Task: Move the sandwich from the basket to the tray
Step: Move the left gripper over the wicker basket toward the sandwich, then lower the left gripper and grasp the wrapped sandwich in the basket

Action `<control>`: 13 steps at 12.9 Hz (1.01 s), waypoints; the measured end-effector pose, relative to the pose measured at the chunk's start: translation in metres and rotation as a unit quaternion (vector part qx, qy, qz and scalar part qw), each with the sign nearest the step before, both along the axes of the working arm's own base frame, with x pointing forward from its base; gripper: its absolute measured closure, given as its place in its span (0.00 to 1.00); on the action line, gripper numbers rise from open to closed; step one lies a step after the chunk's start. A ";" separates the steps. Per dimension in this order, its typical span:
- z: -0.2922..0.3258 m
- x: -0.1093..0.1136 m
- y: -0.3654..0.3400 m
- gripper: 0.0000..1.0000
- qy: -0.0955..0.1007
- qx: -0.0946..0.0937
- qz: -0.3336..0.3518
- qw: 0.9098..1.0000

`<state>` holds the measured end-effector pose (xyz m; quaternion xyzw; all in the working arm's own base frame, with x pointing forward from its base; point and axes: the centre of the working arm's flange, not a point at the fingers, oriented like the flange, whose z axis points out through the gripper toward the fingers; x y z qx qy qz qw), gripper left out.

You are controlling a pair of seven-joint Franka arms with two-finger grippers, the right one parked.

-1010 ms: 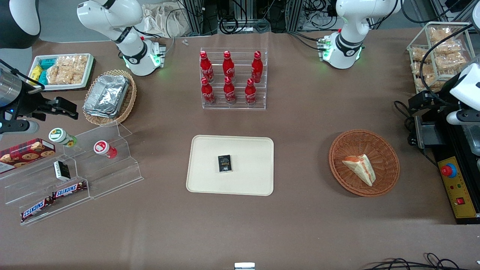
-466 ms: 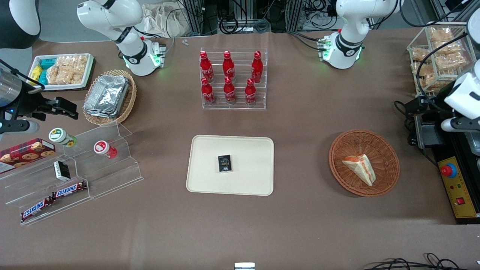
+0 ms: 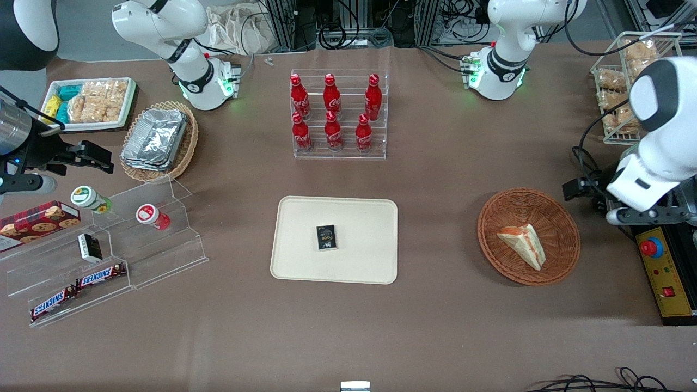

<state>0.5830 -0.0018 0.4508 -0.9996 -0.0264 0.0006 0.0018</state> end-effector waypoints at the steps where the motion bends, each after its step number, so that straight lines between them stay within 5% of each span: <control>1: -0.021 0.001 -0.001 0.00 0.007 0.000 0.015 1.000; 5: -0.090 0.013 -0.014 0.00 0.032 0.001 0.076 0.997; 8: -0.122 0.023 -0.023 0.00 0.043 0.005 0.166 0.985; 13: -0.175 0.037 -0.035 0.00 0.025 0.002 0.287 0.958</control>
